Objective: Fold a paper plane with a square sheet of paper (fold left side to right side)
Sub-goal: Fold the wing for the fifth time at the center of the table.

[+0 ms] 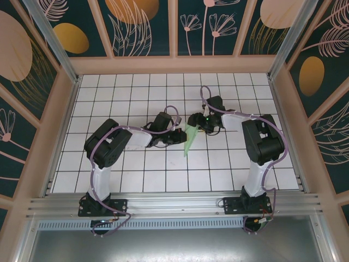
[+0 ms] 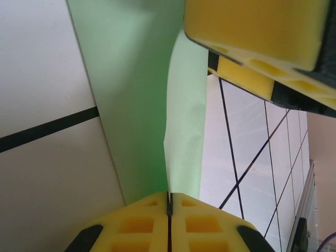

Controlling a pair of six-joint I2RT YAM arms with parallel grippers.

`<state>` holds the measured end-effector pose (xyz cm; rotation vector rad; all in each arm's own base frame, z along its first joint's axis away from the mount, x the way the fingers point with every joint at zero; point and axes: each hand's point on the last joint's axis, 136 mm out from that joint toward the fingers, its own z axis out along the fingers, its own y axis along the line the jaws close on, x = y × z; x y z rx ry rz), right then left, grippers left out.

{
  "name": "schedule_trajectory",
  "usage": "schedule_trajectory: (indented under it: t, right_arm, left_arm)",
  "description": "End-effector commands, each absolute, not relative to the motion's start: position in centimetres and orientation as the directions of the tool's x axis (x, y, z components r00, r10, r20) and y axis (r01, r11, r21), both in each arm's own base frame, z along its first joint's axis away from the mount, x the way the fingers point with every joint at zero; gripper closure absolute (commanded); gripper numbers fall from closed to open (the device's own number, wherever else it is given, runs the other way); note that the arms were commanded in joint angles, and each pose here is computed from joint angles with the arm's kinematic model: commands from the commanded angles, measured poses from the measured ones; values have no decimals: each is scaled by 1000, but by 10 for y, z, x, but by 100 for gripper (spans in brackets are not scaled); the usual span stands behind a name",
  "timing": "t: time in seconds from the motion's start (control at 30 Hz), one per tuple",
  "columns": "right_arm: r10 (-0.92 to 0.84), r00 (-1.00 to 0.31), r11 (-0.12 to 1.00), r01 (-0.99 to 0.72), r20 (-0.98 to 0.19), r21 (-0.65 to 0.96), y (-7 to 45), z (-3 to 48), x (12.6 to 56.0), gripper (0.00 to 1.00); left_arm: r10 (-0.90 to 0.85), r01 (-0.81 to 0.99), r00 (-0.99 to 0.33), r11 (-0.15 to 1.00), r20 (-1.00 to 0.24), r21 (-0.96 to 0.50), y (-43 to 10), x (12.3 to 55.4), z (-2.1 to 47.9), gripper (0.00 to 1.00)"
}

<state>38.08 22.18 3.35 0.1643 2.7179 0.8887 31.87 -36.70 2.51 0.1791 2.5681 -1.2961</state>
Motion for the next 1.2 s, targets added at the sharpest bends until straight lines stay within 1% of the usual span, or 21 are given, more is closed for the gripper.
schedule_trajectory:
  t: [0.0, 0.47, 0.93, 1.0, 1.07, 1.17]
  right_arm:
    - [160, -964, 836, 18, -210, 549, 221, 16, 375, 30]
    - [178, -940, 809, -28, -290, 587, 226, 51, 392, 30]
    - [202, -926, 806, -28, -318, 591, 215, 70, 390, 30]
    - [198, -926, 794, -41, -321, 607, 219, 74, 388, 35]
    - [192, -935, 772, -44, -299, 634, 225, 72, 383, 49]
    - [183, -948, 751, -36, -260, 659, 233, 62, 376, 66]
  left_arm:
    - [26, 234, -961, 608, -276, -759, -369, 317, 15, 93]
    - [47, 209, -971, 646, -236, -734, -364, 310, -4, 93]
    - [39, 195, -973, 664, -228, -722, -360, 311, -9, 93]
    - [40, 196, -973, 664, -228, -721, -361, 310, -9, 93]
    - [38, 193, -973, 666, -226, -720, -360, 311, -9, 93]
    - [40, 195, -973, 666, -227, -720, -360, 311, -9, 93]
